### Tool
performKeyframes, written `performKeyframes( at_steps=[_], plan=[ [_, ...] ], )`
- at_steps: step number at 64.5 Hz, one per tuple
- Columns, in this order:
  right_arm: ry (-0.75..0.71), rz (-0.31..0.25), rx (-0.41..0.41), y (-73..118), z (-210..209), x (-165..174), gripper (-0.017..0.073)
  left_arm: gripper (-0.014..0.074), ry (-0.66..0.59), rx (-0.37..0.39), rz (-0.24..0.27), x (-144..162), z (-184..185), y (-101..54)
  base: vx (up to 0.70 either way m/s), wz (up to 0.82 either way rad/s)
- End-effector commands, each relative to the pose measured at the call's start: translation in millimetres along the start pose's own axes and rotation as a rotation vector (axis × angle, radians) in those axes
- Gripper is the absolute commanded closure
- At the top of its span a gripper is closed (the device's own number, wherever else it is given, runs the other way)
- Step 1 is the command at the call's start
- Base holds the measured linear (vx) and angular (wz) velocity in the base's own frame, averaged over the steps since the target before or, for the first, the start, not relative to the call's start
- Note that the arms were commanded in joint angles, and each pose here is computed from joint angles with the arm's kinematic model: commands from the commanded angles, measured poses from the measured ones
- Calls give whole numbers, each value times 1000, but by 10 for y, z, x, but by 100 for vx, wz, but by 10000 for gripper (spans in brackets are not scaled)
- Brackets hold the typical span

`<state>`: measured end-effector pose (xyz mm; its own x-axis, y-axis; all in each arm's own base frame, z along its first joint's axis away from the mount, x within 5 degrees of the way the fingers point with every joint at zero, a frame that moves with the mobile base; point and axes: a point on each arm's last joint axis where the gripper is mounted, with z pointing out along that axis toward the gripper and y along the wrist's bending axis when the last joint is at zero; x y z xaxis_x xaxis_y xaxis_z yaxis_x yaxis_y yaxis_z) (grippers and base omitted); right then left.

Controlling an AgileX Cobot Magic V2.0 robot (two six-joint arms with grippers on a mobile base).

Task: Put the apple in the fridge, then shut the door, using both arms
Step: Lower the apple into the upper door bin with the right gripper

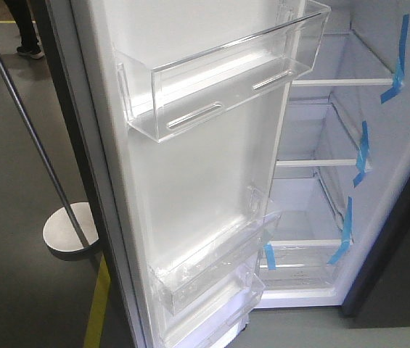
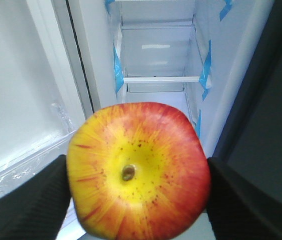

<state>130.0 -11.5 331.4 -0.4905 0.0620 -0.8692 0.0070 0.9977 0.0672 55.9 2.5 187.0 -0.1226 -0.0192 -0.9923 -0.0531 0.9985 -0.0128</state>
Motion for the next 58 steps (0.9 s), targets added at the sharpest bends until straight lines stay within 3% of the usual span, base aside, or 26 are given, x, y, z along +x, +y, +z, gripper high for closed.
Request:
performKeyframes(
  at_steps=[1, 4, 11, 13, 29, 46, 58],
  plan=[
    [-111, 12, 26, -16, -62, -154, 334, 599, -67, 4, -14, -11, 1, -1, 0, 0],
    [-114, 28, 18, -9, -62, -157, 334, 599, -67, 4, -14, -11, 1, -1, 0, 0],
    [-206, 162, -83, 81, -149, -326, 334, 599, -67, 4, -14, -11, 1, -1, 0, 0],
    [-227, 171, -109, 99, -160, -394, 334, 599, -67, 4, -14, -11, 1, -1, 0, 0],
    [-416, -9, -346, 282, -366, -1420, 318, 599, -67, 4, -14, -11, 1, -1, 0, 0],
    [-421, -107, -518, 335, -200, -2247, 301, 599, -67, 4, -14, -11, 1, -1, 0, 0],
    [-411, -160, -646, 650, 56, -2557, 301, 599, -67, 4, -14, -11, 1, -1, 0, 0]
  ],
)
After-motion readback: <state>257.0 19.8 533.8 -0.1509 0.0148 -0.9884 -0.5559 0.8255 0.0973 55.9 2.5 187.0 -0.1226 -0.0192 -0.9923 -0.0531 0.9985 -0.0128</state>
